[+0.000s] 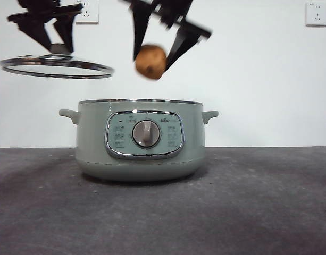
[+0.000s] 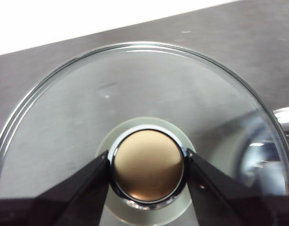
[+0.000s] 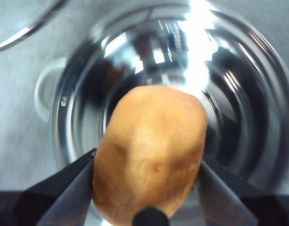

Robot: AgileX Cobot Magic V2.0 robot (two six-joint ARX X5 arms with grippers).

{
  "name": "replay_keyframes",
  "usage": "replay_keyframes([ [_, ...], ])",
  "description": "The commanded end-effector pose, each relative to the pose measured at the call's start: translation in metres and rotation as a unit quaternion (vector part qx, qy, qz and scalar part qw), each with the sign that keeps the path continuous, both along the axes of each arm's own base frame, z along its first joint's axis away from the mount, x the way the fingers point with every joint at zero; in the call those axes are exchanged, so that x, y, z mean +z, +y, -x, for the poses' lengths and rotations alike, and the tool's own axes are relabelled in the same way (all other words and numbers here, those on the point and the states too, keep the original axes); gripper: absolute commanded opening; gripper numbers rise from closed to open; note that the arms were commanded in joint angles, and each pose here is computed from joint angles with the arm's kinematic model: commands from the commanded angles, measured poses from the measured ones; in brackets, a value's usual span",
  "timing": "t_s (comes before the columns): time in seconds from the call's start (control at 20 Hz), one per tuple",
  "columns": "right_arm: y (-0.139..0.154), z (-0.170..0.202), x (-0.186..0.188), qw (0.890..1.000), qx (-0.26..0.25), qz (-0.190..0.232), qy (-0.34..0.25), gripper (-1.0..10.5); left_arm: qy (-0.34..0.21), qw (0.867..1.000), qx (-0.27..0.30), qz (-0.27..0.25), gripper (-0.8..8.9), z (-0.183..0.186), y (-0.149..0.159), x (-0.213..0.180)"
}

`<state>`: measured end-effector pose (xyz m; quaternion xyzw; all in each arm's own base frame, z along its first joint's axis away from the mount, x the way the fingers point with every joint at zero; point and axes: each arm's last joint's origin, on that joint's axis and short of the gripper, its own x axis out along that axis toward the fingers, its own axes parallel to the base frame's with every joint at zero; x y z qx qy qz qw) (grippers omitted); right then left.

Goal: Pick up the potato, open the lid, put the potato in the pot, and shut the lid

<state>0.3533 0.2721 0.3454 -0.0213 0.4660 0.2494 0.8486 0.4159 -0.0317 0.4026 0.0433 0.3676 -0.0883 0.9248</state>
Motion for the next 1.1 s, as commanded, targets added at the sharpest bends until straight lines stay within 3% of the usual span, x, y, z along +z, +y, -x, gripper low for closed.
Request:
replay_keyframes([
  [0.05, 0.015, -0.019, -0.020, 1.000, -0.002, 0.001, -0.006, -0.1, -0.030, 1.000, 0.010, -0.001, -0.09, 0.001, 0.013, 0.010],
  [0.2, 0.028, -0.037, -0.049, 1.000, -0.001, 0.005, 0.000, -0.1, -0.029, 0.999, 0.023, -0.002, -0.09, 0.001, 0.024, 0.010],
  [0.65, 0.039, -0.050, -0.126, 0.993, -0.006, 0.078, 0.088, 0.0, -0.035, 0.999, 0.013, 0.006, -0.09, 0.000, 0.020, 0.011],
  [0.7, 0.040, -0.049, -0.126, 0.993, -0.005, 0.078, 0.087, 0.5, -0.038, 0.999, 0.007, 0.011, -0.09, -0.001, 0.020, 0.011],
  [0.85, 0.039, -0.050, -0.124, 0.993, -0.014, 0.074, 0.089, 5.7, -0.041, 0.999, 0.000, 0.017, -0.09, -0.001, 0.019, 0.012],
  [1.1, 0.045, -0.048, -0.087, 0.998, -0.020, 0.054, 0.031, 6.0, -0.040, 0.999, -0.001, 0.017, -0.09, -0.001, 0.019, 0.012],
])
